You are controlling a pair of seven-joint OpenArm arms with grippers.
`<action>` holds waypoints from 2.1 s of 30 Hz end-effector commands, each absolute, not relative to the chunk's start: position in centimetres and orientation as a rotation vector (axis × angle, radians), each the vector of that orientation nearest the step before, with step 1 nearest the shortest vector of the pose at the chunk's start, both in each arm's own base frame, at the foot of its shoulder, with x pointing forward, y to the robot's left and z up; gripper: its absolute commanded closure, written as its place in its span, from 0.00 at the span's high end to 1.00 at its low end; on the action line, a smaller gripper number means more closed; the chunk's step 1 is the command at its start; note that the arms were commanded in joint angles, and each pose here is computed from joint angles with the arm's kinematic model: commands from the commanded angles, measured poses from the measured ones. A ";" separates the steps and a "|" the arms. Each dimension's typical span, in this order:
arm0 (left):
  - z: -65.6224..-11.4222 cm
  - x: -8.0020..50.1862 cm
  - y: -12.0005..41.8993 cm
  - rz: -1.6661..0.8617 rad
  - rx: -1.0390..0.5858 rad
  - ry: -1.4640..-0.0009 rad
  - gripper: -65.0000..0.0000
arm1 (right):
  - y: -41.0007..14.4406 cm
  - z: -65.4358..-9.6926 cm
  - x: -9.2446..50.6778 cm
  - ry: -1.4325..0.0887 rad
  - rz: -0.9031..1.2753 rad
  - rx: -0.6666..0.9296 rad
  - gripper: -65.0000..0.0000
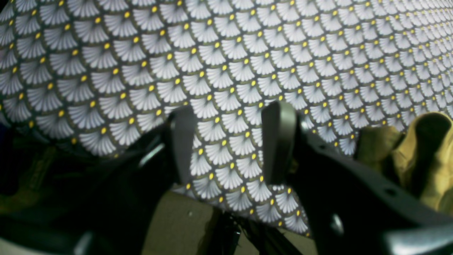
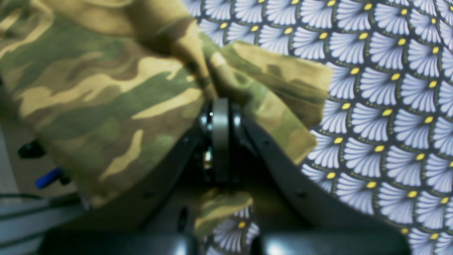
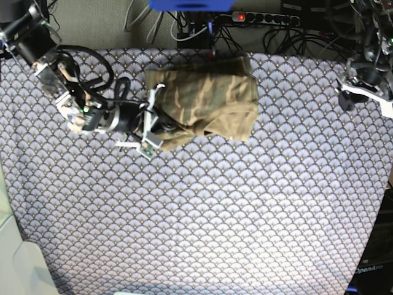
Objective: Fold the T-shirt properly
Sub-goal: 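Open the right gripper and withdraw it from the bundle, then grip the bundle's sides with both grippers and rotate it upright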
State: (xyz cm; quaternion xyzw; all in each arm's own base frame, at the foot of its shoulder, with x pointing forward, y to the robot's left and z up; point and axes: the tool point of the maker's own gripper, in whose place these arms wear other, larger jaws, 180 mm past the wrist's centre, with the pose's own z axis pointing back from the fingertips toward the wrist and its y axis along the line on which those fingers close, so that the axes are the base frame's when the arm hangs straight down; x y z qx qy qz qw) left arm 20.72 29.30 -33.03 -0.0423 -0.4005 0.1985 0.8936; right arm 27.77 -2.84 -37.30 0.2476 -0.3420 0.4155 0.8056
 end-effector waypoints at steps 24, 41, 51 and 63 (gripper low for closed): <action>-38.2 19.5 17.0 0.169 -0.271 -0.501 0.00 | -12.4 -28.9 32.3 -0.926 0.777 0.272 0.00; -44.1 21.1 8.9 -0.008 -0.225 -0.336 0.00 | -12.6 -31.8 29.5 -0.839 0.755 0.304 0.00; -41.1 28.0 8.6 -0.002 -0.237 -0.467 0.00 | -13.6 -33.0 27.9 -0.804 0.711 0.305 0.00; -36.1 30.5 15.1 0.173 -0.183 -0.510 0.00 | -14.5 -33.2 27.7 -0.787 0.721 0.284 0.00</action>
